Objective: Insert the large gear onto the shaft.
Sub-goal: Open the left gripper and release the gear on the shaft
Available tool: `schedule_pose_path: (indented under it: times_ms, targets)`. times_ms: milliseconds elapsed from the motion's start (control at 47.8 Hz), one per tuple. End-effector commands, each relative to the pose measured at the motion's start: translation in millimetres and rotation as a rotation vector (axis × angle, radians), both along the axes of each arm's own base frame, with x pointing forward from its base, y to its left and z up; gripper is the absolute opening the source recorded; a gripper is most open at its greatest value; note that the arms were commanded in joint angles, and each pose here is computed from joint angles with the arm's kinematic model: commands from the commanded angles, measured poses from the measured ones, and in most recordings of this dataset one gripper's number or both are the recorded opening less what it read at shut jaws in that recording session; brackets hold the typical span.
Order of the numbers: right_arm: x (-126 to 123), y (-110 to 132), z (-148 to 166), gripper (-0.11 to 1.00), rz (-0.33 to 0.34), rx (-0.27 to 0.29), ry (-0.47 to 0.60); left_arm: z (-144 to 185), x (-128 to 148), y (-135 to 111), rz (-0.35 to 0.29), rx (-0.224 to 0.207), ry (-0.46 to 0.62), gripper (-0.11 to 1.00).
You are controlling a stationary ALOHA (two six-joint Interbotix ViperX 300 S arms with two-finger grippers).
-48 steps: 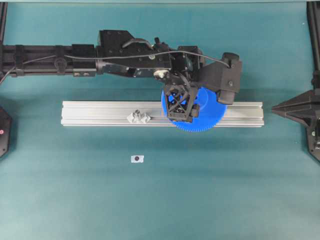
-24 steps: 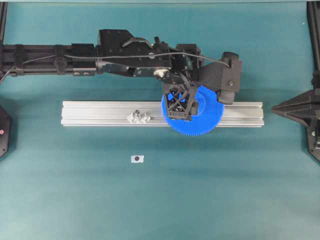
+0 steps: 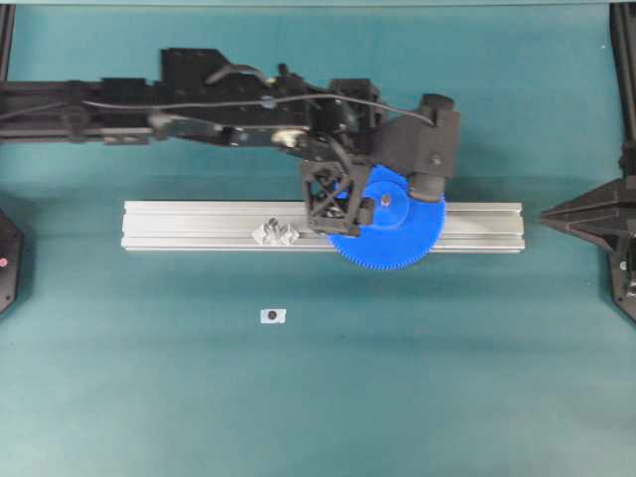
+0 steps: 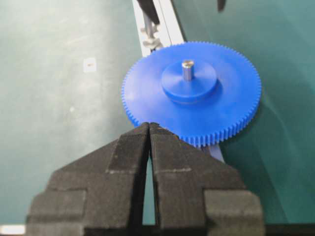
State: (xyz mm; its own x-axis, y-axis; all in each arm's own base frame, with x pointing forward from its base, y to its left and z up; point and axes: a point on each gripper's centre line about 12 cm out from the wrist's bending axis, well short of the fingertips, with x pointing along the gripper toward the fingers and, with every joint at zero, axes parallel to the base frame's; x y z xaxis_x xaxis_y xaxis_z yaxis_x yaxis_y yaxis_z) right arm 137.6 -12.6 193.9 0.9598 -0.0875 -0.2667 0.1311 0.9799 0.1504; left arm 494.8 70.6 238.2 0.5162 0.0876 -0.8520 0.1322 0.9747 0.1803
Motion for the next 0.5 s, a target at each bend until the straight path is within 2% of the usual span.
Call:
schedule_pose_path:
  times_ms: [0, 126, 272, 481]
  targets:
    - [1.5, -0.4, 3.9, 0.10, -0.004, 0.006, -0.013, 36.9, -8.8, -1.2, 0.004, 0.012, -0.101, 0.90]
    - [1.5, -0.1, 3.9, 0.10, -0.002, 0.006, -0.013, 47.1, -15.2, -2.2, 0.011, 0.014, -0.169, 0.90]
    - [1.6, -0.2, 3.9, 0.10, -0.002, 0.006, -0.013, 44.2, -20.8, -3.0, 0.016, 0.012, -0.185, 0.90]
    - [1.5, -0.1, 3.9, 0.10, -0.002, 0.006, -0.013, 38.9, -12.1, -2.7, 0.031, 0.003, -0.228, 0.90]
